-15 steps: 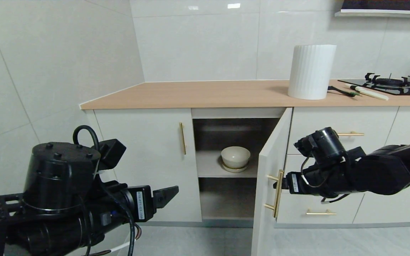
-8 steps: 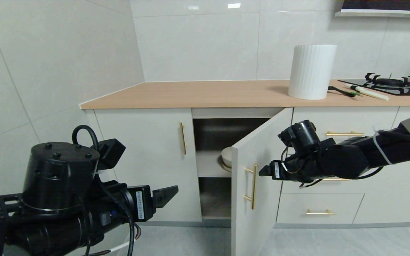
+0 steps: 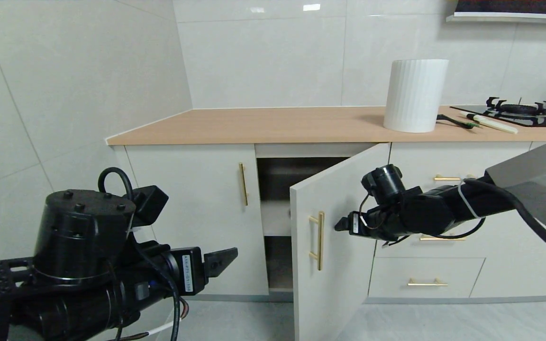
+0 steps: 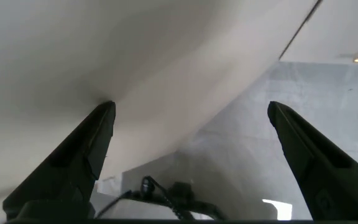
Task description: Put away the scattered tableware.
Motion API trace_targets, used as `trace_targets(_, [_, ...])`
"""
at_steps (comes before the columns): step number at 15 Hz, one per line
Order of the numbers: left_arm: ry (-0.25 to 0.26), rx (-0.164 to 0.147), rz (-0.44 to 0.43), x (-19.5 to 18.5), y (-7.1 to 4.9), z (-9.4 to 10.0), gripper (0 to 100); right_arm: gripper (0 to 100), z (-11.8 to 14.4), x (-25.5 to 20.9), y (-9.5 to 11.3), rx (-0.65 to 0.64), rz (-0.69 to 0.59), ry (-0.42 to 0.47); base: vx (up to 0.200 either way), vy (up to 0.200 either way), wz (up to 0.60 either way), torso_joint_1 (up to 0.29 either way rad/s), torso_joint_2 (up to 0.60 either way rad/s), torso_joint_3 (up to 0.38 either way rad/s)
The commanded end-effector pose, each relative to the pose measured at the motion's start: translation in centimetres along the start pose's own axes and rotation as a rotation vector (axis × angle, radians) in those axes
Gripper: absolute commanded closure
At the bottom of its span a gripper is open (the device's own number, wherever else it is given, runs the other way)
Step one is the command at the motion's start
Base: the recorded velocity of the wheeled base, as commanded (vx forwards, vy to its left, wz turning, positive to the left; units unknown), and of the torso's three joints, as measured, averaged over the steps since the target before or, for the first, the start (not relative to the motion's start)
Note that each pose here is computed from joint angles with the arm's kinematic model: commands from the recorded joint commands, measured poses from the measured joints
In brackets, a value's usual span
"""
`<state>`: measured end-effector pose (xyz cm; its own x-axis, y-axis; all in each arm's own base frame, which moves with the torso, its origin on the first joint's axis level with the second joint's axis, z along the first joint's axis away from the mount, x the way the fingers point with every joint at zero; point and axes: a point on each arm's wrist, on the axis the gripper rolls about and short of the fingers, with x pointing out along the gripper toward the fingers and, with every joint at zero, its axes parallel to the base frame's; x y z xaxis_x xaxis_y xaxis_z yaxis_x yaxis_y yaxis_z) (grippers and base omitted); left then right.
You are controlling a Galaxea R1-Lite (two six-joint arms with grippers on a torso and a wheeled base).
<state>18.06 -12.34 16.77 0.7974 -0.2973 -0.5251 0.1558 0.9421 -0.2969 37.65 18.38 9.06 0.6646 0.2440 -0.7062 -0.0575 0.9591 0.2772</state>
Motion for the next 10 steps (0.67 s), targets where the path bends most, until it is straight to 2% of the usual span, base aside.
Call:
trace_targets(1, [0.000, 0.000, 0.000, 0.01, -0.01, 0.00, 0, 0, 0.00, 0.95, 0.10, 0.011, 0.006, -0.007, 0.000, 0.000, 0.00, 0.000, 0.00, 0.000])
trace_targets(2, [0.000, 0.000, 0.000, -0.03, 0.00, 0.00, 0, 0, -0.07, 1.16, 0.08, 0.014, 0.004, -0.007, 0.000, 0.000, 0.00, 0.000, 0.00, 0.000])
trace_targets(8, [0.001, -0.001, 0.005, 0.06, 0.06, 0.00, 0, 0, -0.10, 1.45, 0.69, 0.067, 0.018, -0.013, 0.200, 0.000, 0.00, 0.001, 0.00, 0.002])
trace_targets(10, [0.001, -0.001, 0.005, 0.03, 0.08, -0.02, 0, 0, 0.22, 1.43, 0.86, 0.098, 0.029, -0.028, 0.000, 0.000, 0.00, 0.000, 0.00, 0.000])
